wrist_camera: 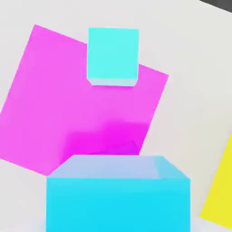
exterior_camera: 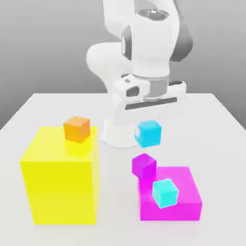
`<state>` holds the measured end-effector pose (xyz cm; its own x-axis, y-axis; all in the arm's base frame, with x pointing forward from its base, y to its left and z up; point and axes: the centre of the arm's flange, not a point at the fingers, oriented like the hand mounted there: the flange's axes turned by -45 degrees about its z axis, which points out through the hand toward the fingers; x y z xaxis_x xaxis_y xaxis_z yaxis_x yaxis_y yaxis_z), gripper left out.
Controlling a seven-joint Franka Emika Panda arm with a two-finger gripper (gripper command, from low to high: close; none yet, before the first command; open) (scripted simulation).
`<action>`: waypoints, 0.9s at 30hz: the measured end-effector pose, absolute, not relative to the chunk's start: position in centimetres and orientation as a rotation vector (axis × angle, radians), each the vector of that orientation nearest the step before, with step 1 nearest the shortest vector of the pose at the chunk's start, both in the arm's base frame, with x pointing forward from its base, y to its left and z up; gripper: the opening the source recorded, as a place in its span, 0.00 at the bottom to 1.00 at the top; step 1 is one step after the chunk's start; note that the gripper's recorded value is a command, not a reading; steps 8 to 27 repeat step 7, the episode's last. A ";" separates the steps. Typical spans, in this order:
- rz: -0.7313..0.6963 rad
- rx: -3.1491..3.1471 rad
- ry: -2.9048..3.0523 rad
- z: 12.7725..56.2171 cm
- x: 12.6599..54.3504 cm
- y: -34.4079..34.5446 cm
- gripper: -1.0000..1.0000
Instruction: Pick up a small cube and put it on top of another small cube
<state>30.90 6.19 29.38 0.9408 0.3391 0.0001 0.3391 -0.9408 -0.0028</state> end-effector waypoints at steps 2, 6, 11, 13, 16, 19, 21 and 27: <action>0.001 -3.093 -0.537 27.4 30.8 6.1 0.00; 0.001 -3.095 -0.537 25.6 30.7 6.1 1.00; 0.001 -3.095 -0.537 25.6 30.7 6.1 1.00; 0.001 -3.095 -0.537 25.6 30.7 6.1 1.00; 0.001 -3.095 -0.537 25.6 30.7 6.1 1.00; 0.001 -3.095 -0.537 25.6 30.7 6.1 1.00; 0.001 -3.095 -0.537 25.6 30.7 6.1 1.00; 0.001 -3.095 -0.537 25.6 30.7 6.1 1.00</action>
